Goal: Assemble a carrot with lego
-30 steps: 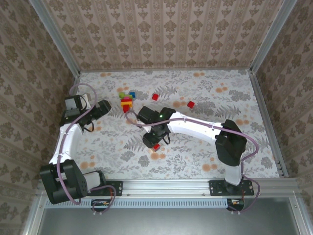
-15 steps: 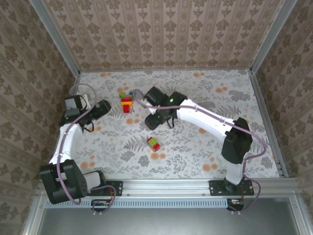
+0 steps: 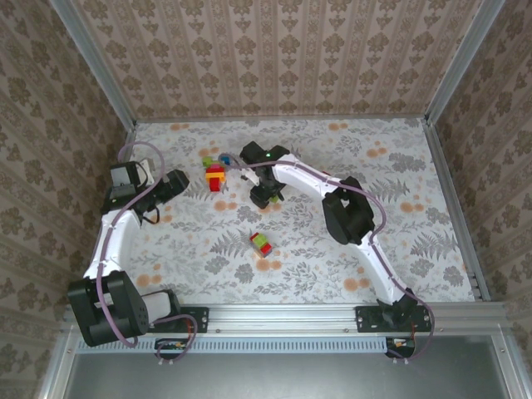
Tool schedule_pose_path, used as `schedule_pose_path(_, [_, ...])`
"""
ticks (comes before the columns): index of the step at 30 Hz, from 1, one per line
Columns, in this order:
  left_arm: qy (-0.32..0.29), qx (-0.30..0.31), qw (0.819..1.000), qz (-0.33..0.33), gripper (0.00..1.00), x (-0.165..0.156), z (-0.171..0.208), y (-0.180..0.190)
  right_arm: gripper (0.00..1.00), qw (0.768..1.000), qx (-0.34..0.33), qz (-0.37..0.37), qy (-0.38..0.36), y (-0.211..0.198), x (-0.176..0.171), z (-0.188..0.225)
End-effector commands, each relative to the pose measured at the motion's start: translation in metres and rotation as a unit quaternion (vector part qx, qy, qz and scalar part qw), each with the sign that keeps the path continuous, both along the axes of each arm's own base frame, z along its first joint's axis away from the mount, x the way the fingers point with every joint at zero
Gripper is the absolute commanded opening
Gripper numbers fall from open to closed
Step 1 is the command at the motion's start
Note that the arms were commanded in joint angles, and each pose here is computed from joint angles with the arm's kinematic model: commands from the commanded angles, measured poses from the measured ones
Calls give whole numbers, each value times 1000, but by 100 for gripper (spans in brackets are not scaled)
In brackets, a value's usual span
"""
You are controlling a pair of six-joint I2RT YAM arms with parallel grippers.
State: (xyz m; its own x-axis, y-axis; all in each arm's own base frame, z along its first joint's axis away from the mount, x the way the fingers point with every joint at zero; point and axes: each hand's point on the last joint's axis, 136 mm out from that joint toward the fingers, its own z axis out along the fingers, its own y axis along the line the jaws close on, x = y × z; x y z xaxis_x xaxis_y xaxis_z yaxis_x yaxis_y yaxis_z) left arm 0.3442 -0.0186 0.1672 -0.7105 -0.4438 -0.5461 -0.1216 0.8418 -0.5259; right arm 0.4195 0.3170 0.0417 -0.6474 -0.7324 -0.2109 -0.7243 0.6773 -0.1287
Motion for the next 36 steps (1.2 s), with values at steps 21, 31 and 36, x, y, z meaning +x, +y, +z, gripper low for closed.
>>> schedule_pose_path(21, [-13,8,1000,-9,100,5,10,-1,65,999,23,2,48,-7,15,-22])
schedule_pose_path(31, [-12,8,1000,-8,100,6,10,0,44,998,21,-3,60,-7,13,-31])
schedule_pose_path(36, [-13,8,1000,-8,100,6,10,0,39,998,21,-15,65,-9,10,-26])
